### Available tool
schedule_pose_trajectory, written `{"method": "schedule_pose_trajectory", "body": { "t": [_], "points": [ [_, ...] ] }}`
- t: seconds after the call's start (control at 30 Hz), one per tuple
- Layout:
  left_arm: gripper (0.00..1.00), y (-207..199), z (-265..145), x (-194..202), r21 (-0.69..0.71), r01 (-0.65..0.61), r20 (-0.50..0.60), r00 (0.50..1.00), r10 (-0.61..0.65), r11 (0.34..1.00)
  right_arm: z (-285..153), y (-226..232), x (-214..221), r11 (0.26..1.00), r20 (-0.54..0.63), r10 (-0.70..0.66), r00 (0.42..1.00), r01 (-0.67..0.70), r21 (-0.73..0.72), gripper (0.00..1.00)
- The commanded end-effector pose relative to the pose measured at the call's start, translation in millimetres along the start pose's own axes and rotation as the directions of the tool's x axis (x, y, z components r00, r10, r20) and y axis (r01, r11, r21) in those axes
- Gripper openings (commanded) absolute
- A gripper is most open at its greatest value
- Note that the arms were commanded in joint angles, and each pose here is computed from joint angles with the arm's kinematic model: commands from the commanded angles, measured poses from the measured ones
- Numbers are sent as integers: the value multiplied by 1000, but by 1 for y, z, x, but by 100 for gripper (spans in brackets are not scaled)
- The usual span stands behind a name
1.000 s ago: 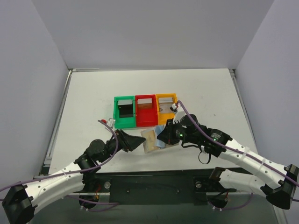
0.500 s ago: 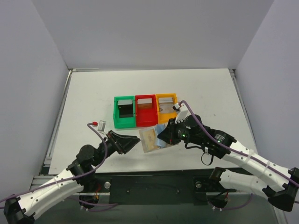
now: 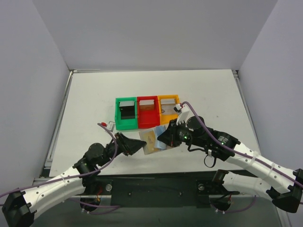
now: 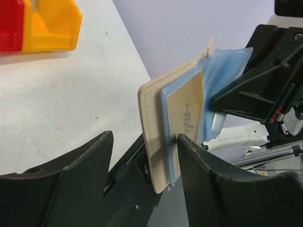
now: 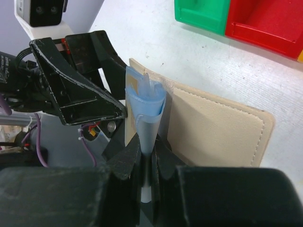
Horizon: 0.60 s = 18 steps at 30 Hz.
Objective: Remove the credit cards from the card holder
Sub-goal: Remove the credit card from the card holder.
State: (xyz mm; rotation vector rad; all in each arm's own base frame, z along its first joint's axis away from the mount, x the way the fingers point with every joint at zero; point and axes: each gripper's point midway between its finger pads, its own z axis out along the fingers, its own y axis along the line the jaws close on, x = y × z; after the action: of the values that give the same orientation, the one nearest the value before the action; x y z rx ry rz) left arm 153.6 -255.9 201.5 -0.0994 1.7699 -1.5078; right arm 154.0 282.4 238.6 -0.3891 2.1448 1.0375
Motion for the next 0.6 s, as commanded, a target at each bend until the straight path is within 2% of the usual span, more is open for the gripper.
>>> {"method": "schedule_pose_trajectory", "body": {
  "t": [0.0,0.03,0.1,0.33,0.4,0.43,0.5,0.57],
  "points": [
    [63,-39,-5,-20,147,-12,75,997,1,989,-9,23,-23,998,71,2,997,3,-71,0],
    [59,-41,-6,-22,160,-13,83,997,0,987,-8,23,-22,997,66,2,998,3,-72,0],
    [56,-46,-7,-23,182,-10,84,996,-6,983,-7,23,-20,997,60,7,998,-2,-76,0],
    [55,-60,-5,-20,237,-9,52,999,-4,971,-4,28,-22,995,63,16,998,-10,-101,0],
    [47,-60,-4,-20,238,-9,51,999,-3,971,-5,28,-22,995,63,13,998,-7,-100,0],
    [37,-61,-5,-20,241,-10,55,999,-4,970,-6,27,-22,995,65,15,998,-8,-98,0],
    [25,-61,-6,-21,245,-11,60,998,-4,970,-6,25,-22,996,67,8,998,-2,-91,0],
    [5,-62,-8,-22,248,-15,67,998,-2,969,-7,25,-19,996,56,6,998,-1,-90,0]
  ]
}}
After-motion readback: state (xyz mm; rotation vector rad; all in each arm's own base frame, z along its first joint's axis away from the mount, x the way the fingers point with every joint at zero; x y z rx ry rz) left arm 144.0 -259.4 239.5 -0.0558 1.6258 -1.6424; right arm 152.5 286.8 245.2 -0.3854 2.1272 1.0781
